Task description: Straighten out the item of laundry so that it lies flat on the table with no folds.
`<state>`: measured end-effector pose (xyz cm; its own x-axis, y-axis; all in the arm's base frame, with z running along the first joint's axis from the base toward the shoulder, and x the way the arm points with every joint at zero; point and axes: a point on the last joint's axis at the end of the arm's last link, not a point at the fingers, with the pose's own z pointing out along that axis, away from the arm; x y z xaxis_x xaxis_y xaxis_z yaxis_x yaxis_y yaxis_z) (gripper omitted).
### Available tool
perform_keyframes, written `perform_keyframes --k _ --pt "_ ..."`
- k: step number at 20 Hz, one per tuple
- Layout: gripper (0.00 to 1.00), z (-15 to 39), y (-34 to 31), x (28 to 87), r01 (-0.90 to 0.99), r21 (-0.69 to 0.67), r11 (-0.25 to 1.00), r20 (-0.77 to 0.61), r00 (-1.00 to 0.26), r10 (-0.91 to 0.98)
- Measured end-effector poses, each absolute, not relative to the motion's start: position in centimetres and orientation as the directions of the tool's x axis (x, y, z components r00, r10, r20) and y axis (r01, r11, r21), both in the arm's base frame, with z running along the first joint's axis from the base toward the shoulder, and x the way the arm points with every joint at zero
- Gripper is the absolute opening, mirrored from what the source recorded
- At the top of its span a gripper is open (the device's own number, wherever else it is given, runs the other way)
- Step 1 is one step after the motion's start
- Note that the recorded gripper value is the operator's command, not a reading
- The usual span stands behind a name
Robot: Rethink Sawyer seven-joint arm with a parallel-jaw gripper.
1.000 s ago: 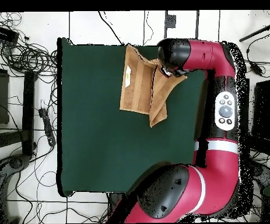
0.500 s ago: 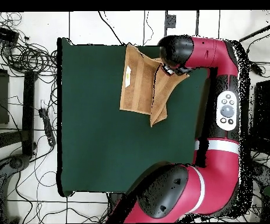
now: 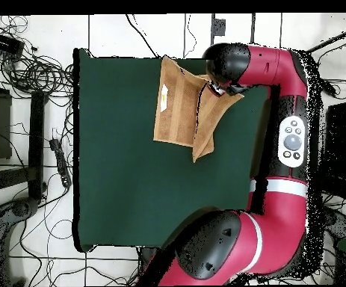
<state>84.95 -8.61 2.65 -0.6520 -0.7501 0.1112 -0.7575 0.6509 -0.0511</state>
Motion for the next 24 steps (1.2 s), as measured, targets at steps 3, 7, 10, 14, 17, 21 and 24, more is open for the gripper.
perform_keyframes --k 3,7,10,14,17,21,24 --pt "0.0 2.6 -8.7 85.1 -0.771 -0.048 0.636 0.113 -0.636 -0.763" --pt "0.0 2.1 -8.8 85.2 -0.791 -0.043 0.61 0.113 -0.61 -0.784" --pt "0.0 1.8 -8.8 85.4 -0.809 -0.044 0.586 0.112 -0.587 -0.802" --pt "0.0 1.8 -8.6 85.7 -0.82 -0.047 0.571 0.11 -0.572 -0.813" --pt "0.0 2.2 -8.5 86.0 -0.819 -0.055 0.571 0.107 -0.573 -0.812" --pt "0.0 2.6 -8.5 86.4 -0.817 -0.067 0.573 0.103 -0.577 -0.811" --pt "0.0 3.0 -8.5 86.6 -0.815 -0.072 0.576 0.103 -0.58 -0.808"
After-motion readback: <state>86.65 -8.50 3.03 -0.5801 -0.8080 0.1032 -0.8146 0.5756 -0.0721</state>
